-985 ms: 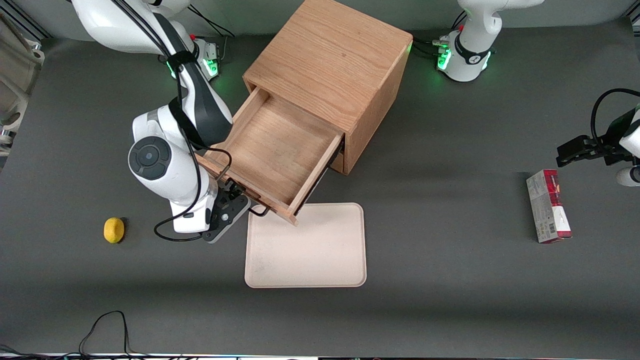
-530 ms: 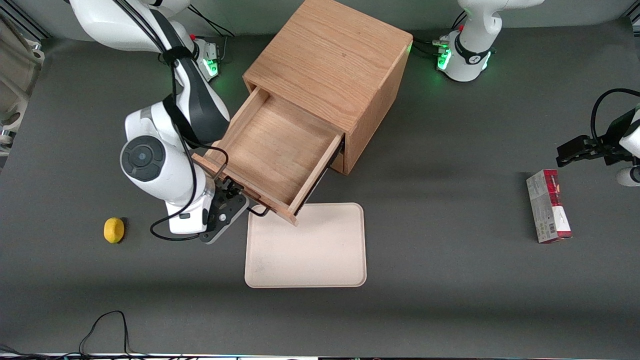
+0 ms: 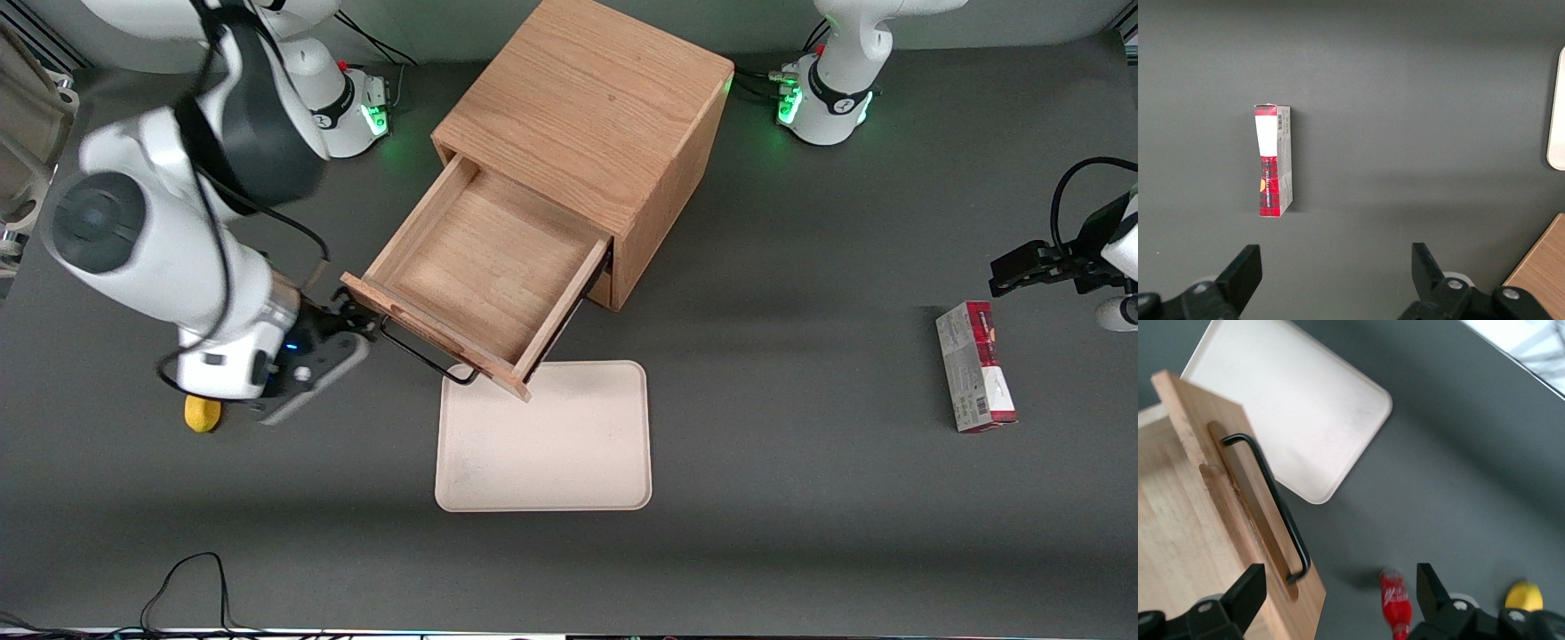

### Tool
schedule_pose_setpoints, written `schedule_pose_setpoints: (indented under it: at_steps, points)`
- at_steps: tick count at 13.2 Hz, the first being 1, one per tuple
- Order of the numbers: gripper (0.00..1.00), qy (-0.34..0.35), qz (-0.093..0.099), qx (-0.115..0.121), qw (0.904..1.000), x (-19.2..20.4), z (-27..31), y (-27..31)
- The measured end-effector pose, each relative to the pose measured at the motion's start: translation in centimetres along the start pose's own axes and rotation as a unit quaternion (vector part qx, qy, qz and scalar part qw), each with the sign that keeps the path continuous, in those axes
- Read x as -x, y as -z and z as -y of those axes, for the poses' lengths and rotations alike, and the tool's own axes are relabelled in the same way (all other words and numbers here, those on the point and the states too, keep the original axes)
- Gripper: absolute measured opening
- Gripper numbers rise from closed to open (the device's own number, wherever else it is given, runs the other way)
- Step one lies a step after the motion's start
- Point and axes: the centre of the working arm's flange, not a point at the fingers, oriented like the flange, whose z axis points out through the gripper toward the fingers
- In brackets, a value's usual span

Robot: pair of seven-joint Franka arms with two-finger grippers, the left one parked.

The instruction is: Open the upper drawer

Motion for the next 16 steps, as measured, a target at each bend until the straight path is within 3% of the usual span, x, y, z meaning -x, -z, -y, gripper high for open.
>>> schedule_pose_setpoints:
  at_steps: [4, 8, 12, 14, 16]
  points:
    - [1.00, -0.112, 0.001, 0.014, 0.9936, 5.4, -6.4, 5.8]
    - [1.00, -0.176, 0.014, 0.022, 0.9840, 9.1, -12.3, 6.7]
    - [1.00, -0.230, -0.018, 0.003, 0.9730, 14.7, -18.6, 6.2]
    - [1.00, -0.234, -0.023, -0.003, 0.9719, 16.4, -18.6, 6.1]
    - [1.00, -0.229, -0.018, 0.007, 0.9732, 17.2, -18.0, 6.3]
